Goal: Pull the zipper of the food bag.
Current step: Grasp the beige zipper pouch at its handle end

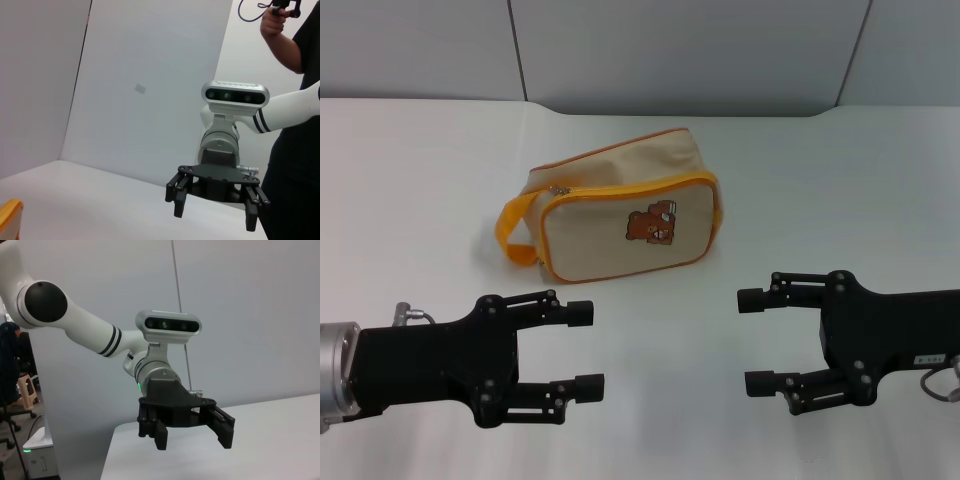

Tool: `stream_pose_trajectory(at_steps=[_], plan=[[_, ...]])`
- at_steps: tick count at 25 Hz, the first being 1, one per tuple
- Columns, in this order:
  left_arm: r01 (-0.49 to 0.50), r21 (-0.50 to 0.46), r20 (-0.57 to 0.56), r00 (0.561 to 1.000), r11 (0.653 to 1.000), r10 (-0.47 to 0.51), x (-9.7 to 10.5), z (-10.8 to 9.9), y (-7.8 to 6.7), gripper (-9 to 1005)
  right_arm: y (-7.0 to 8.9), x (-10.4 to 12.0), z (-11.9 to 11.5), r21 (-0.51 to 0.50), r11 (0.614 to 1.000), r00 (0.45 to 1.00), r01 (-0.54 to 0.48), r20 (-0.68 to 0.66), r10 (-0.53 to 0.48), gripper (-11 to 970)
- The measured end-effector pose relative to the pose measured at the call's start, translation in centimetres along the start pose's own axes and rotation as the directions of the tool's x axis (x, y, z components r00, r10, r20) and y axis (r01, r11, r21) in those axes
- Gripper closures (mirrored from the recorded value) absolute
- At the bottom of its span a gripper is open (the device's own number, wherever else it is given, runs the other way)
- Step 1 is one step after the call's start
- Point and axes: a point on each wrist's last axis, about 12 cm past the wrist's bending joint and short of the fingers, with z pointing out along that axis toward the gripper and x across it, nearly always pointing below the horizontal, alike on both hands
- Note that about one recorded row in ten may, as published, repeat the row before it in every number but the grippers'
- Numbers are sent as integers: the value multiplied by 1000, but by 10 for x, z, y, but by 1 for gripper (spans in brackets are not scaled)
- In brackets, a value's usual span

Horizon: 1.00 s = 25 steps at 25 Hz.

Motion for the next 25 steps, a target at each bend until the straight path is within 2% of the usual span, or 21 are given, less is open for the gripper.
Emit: stream_pose_trajectory(at_steps=[15,16,17,18,21,22,23,25], plan=[[-1,-4,9,1000,1000,1,1,0,-1,210,1,1,2,-6,1000,1000,-1,6,1,145],[-5,-64,20,1000,998,6,4,-1,2,211,1,1,2,-6,1000,1000,0,6,0,145],[-5,-64,20,1000,998,6,4,-1,2,212,1,1,2,-6,1000,1000,0,6,0,145],[-10,-119,30,999,993,14,6,-2,5,213,1,1,2,-5,1000,1000,0,7,0,145],[-15,-160,38,999,987,21,8,-3,7,215,1,0,2,-3,1000,1000,0,8,0,144],[-35,-299,56,997,954,54,14,-6,14,216,1,0,2,-1,1000,1000,0,9,0,144],[-35,-299,56,997,954,54,14,-6,14,217,1,0,2,-1,1000,1000,0,9,0,144],[-44,-365,51,996,930,67,19,-7,19,219,1,0,2,2,1000,1000,0,8,0,144]])
